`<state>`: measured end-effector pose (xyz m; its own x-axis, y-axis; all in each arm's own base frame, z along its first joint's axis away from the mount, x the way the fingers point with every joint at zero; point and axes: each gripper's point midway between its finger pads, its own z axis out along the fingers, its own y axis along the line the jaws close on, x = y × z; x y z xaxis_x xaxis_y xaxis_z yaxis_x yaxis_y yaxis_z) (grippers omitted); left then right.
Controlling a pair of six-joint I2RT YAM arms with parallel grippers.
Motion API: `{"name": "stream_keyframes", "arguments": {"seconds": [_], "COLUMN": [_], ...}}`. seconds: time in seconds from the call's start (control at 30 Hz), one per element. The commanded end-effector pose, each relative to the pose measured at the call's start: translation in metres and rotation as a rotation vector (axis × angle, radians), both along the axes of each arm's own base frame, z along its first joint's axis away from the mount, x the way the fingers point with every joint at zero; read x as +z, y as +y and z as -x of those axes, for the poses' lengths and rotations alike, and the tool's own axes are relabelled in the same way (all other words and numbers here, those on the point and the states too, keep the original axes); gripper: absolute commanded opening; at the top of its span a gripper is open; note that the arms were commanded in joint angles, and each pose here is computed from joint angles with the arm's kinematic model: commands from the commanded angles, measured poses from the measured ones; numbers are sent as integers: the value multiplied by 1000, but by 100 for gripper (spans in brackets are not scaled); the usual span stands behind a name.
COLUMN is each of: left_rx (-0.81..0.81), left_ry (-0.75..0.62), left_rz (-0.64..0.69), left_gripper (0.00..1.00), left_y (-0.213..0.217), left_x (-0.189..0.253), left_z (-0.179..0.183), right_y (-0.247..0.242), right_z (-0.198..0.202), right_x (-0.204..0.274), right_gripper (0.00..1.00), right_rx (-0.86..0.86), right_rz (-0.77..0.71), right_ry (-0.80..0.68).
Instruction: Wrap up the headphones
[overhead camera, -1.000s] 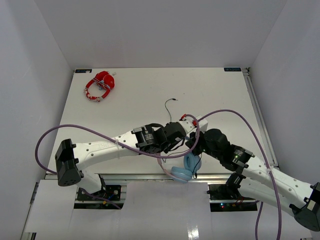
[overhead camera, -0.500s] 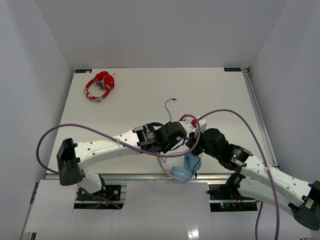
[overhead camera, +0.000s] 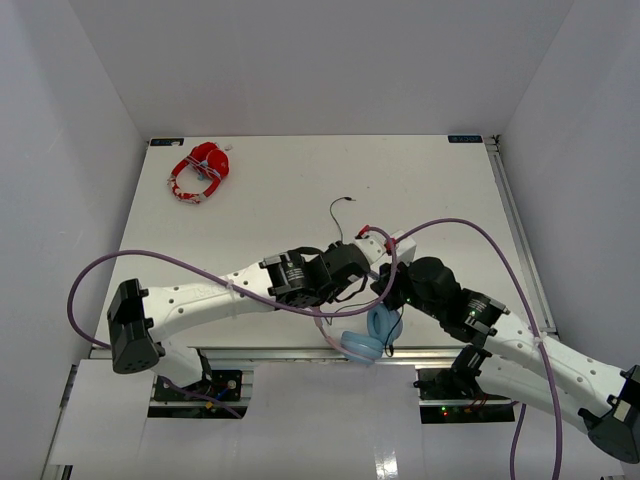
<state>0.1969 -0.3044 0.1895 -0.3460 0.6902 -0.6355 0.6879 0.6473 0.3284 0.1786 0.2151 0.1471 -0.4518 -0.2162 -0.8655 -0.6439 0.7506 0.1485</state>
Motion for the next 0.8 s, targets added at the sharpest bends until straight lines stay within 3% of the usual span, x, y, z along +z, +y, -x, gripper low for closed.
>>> {"name": "stream_keyframes", "arguments": {"seconds": [0.0, 0.77], "left_rx": [18, -30], "left_ry": [-78, -64], "left_rz": [202, 162], "left_gripper": [46, 48], "left_y": [-4, -14], "left_x": [45, 32], "left_z": [-4, -3], "right_y": [12, 16], "right_z": [2, 2], "right_x": [23, 15], "right_gripper": [8, 8], "right_rx": [39, 55], "right_rz": [-76, -60], "right_ry": [-31, -8]}}
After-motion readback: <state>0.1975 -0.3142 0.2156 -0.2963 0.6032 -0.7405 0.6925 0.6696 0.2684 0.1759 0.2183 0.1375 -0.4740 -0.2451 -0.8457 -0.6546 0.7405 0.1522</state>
